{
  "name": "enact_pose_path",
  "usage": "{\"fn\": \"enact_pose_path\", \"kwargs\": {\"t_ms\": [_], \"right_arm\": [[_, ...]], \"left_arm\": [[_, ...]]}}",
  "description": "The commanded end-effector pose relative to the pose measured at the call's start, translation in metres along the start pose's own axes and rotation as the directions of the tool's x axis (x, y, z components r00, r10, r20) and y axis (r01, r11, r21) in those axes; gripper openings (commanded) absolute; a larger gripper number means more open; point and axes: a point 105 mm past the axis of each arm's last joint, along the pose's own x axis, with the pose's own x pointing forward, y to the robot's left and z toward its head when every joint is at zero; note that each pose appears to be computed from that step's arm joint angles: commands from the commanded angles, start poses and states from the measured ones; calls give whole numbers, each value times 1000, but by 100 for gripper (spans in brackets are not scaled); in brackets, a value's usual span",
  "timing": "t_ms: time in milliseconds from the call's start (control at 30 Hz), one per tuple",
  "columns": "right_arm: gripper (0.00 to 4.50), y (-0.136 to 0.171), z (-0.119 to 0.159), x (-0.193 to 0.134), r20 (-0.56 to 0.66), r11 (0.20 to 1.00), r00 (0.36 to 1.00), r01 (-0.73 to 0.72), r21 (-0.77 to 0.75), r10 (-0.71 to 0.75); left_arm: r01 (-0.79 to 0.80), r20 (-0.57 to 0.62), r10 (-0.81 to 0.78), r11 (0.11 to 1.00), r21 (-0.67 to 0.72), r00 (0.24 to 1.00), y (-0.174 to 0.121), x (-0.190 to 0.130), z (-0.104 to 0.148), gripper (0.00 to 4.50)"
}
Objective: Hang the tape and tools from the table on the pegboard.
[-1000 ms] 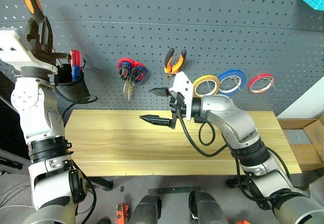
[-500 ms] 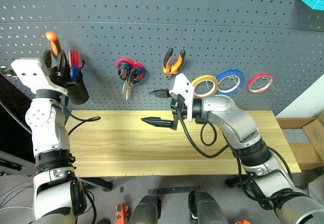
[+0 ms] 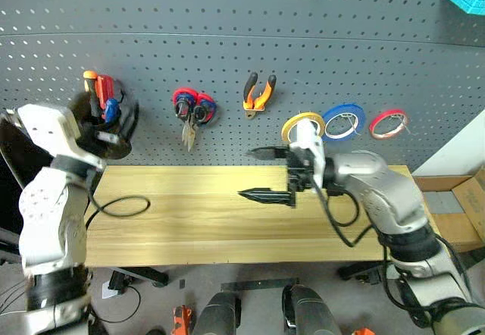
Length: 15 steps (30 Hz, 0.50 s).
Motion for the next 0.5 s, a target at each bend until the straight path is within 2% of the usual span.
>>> {"fn": "enact_pose_path", "kwargs": {"t_ms": [33, 100, 133, 233, 267, 367, 500], "right_arm": [[450, -23, -21, -20, -4, 978, 979, 203, 36, -203], [450, -51, -62, -49, -73, 884, 891, 453, 112, -447], [450, -58, -79, -61, -111, 834, 847, 532, 148, -521], [450, -62, -121, -88, -233, 735, 760, 648, 200, -607], [450, -67, -134, -102, -268, 669, 699, 714, 205, -664], [450, -73, -154, -134, -309, 540, 573, 819, 195, -759], [450, -74, -159, -166, -330, 466, 494, 869, 165, -804]], "left_arm": [[44, -51, -49, 995, -92, 997, -11, -16, -4, 448], [62, -175, -85, 989, -135, 981, -21, -34, -36, 448], [68, -215, -102, 985, -160, 971, -25, -40, -47, 448], [38, -311, -84, 988, -151, 947, -24, -52, -76, 448], [29, -339, -82, 987, -159, 937, -21, -56, -87, 448], [5, -423, -69, 989, -150, 903, -11, -67, -115, 448], [-8, -473, -33, 996, -86, 880, 0, -73, -133, 448]]}}
